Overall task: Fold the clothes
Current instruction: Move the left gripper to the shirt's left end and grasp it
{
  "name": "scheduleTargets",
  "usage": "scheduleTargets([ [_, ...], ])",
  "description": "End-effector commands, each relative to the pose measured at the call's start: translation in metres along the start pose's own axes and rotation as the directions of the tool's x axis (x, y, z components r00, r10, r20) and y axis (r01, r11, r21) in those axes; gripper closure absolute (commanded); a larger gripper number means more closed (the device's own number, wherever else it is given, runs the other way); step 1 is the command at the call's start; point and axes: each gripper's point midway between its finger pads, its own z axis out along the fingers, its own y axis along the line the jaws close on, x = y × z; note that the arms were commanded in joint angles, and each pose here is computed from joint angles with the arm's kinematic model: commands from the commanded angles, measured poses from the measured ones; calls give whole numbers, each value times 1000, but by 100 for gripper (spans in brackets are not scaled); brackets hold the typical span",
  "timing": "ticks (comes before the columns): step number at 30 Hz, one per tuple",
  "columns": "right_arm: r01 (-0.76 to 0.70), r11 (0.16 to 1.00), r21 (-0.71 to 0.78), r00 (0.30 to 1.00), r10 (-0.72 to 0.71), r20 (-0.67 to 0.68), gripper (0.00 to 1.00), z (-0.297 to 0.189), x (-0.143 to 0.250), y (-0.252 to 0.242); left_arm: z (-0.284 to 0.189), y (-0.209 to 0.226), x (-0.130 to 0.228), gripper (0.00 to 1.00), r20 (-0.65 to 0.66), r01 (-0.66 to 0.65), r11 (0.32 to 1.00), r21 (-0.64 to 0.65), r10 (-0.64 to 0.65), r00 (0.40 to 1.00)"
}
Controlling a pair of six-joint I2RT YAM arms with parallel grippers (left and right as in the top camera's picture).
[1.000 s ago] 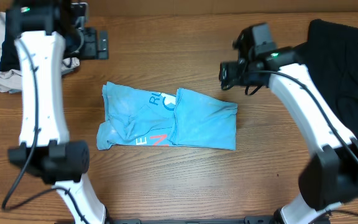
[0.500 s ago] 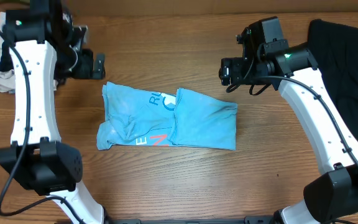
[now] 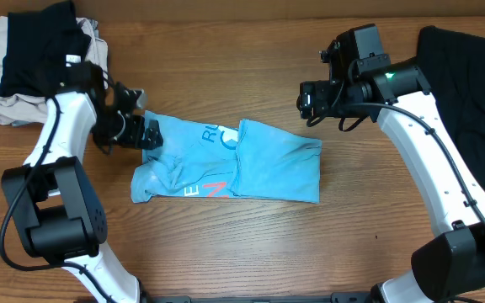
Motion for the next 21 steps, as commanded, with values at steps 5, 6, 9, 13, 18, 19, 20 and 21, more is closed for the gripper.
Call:
scheduleTargets([
  [5, 11, 1000, -9, 1000, -11, 7, 8, -2, -2, 3, 39, -3, 21, 0, 6, -38, 998, 47, 38, 999],
  [6, 11, 1000, -9, 1000, -11, 7, 8, -2, -2, 3, 42, -3, 23, 0, 9, -39, 998, 46, 39, 999],
  [9, 11, 1000, -9, 1000, -11, 7, 8, -2, -2, 3, 48, -2, 25, 0, 14, -42, 998, 44, 42, 999],
  [13, 11, 1000, -9, 1000, -11, 7, 8, -2, -2, 3, 55, -9, 33, 2, 14, -70, 994, 79, 69, 998],
  [18, 12, 1000, -9, 1000, -12, 9, 8, -2, -2, 3, 68, -22, 49, 6, -1, -67, 988, 136, 68, 998],
  [19, 12, 1000, -9, 1000, -12, 9, 8, -2, -2, 3, 71, -24, 53, 8, -10, -62, 988, 143, 64, 998],
  [20, 12, 1000, -9, 1000, -12, 10, 8, -2, -2, 3, 73, -26, 56, 10, -19, -54, 988, 146, 58, 998],
  [21, 12, 1000, -9, 1000, -12, 10, 8, -2, -2, 3, 75, -27, 60, 14, -31, -41, 988, 150, 46, 998],
])
